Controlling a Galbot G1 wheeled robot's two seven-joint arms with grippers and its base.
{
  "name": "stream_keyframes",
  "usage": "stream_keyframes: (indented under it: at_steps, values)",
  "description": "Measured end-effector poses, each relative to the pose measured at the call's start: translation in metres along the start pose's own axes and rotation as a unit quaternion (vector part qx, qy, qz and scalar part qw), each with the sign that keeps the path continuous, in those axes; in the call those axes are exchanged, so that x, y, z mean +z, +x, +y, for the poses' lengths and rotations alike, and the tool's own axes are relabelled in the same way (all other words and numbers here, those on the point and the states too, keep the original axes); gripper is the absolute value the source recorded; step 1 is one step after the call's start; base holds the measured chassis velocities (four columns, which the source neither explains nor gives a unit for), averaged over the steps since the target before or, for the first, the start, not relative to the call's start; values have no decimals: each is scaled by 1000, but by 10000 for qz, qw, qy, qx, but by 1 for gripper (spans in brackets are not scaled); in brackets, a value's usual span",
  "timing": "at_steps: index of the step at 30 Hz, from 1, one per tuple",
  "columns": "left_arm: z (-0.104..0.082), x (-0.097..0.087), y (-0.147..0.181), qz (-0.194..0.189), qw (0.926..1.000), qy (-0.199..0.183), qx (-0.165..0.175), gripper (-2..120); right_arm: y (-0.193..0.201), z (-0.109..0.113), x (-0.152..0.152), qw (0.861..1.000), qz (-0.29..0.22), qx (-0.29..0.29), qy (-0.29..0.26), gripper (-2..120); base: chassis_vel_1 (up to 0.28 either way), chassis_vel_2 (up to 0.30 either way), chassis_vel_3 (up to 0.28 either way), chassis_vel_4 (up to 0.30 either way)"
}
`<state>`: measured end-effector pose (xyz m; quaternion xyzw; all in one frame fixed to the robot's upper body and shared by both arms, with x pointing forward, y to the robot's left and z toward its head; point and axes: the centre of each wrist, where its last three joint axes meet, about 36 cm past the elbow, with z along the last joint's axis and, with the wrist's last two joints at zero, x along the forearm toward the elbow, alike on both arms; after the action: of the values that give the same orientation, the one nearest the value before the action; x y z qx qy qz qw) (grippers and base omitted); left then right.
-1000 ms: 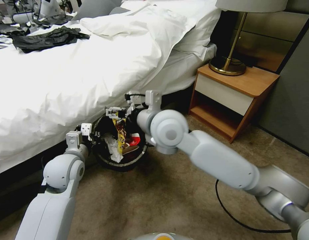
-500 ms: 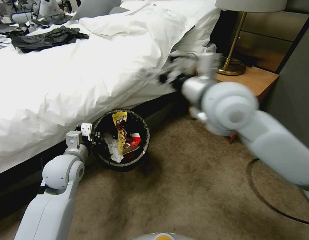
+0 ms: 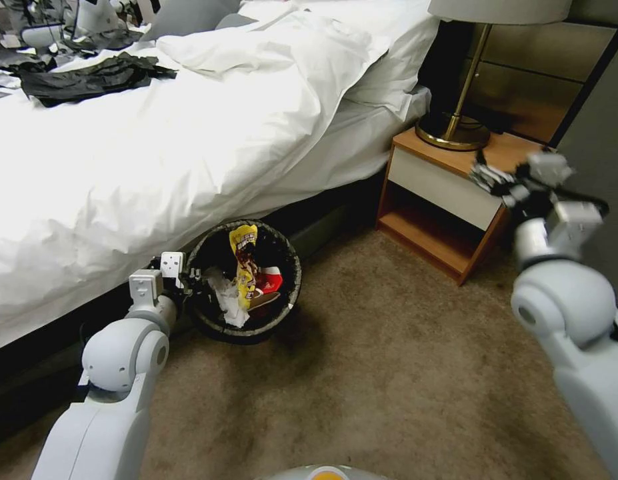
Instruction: Pick up the trash bin, then pick up the garbage from the floor and place it into the trash bin.
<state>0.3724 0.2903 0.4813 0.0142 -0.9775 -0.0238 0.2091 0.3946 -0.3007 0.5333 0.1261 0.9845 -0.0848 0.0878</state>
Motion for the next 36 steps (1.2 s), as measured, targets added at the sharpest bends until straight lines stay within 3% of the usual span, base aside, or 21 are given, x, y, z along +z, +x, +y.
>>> stream_keyframes:
  at_steps: [2,10,18,36]
  values:
    - [-2,1,2,-5,10000,33,-14,0,18,-1,37,9991,-87,263,327,100,0,0,0,0]
    - [-8,1,9,-39,10000,74,30,0,44,18,70,9983,306,503,26,100,0,0,0,0]
    - [-8,1,12,-46,9998,126,126,0,41,30,77,9982,379,471,-50,100,0,0,0,0]
    - [-6,-5,12,-128,9996,159,191,0,32,33,79,9982,419,435,-25,100,0,0,0,0]
